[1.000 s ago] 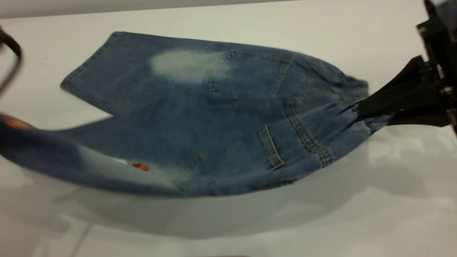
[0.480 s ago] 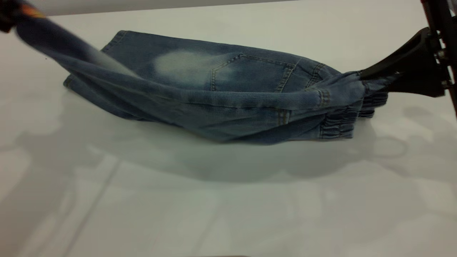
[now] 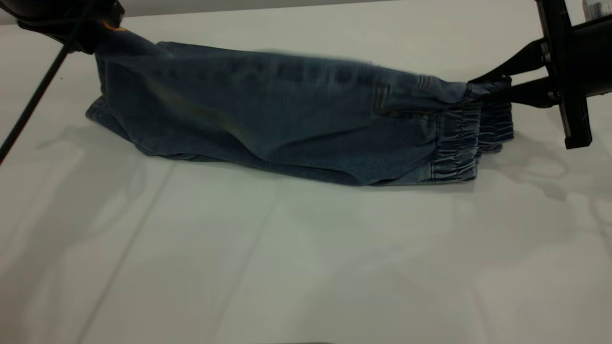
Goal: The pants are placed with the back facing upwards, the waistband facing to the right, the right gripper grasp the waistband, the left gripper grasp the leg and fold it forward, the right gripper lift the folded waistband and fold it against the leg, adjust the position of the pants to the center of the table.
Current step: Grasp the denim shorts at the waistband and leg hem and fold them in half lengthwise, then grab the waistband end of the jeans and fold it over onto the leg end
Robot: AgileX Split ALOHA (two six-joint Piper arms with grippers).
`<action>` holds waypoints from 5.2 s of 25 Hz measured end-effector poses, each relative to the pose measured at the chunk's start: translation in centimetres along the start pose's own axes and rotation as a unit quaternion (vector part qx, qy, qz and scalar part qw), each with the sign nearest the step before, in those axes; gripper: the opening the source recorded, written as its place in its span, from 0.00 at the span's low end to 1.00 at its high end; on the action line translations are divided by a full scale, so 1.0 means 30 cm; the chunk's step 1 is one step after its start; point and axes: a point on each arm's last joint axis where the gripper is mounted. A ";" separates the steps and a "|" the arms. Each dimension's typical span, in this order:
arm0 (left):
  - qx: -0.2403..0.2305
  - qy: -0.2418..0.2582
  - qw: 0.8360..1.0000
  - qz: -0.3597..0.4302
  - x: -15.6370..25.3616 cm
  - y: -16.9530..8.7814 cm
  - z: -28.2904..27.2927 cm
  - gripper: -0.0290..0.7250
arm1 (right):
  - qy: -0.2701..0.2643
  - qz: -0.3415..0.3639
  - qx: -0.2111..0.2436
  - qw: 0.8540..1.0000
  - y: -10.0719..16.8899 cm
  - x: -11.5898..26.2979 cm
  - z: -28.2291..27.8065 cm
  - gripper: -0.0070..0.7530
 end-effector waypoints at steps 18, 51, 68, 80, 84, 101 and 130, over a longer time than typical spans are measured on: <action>-0.002 0.012 1.000 -0.014 -0.044 -0.014 0.204 0.19 | -0.041 0.000 0.021 0.999 0.005 -0.104 0.049 0.18; -0.021 0.028 0.999 0.000 -0.083 0.004 0.103 0.66 | 0.115 -0.163 0.069 0.977 -0.033 -0.020 0.040 0.84; -0.020 0.028 0.999 -0.007 -0.083 0.003 0.103 0.65 | 0.045 -0.087 0.048 0.994 -0.090 -0.072 0.094 0.78; 0.005 0.034 0.999 0.033 -0.071 -0.110 0.092 0.65 | 0.013 -0.107 0.028 0.994 -0.113 -0.094 0.117 0.23; 0.022 0.039 0.997 0.060 -0.050 -0.200 0.097 0.65 | 0.013 -0.129 0.021 0.991 -0.109 -0.094 0.118 0.11; 0.137 0.046 0.971 0.189 0.186 -0.686 0.147 0.65 | 0.032 -0.235 -0.123 0.964 0.107 -0.044 0.028 0.11; 0.152 0.034 0.963 0.221 0.215 -0.755 0.121 0.57 | 0.023 -0.421 -0.156 0.893 0.405 0.094 -0.199 0.11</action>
Point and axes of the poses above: a point on each arm's last joint axis where the gripper is mounted, z pointing out along that axis toward the gripper, y along the wrist's bending axis when the last joint is at zero, x = y × z, and after that the axes turned 9 degrees about -z, right-handed
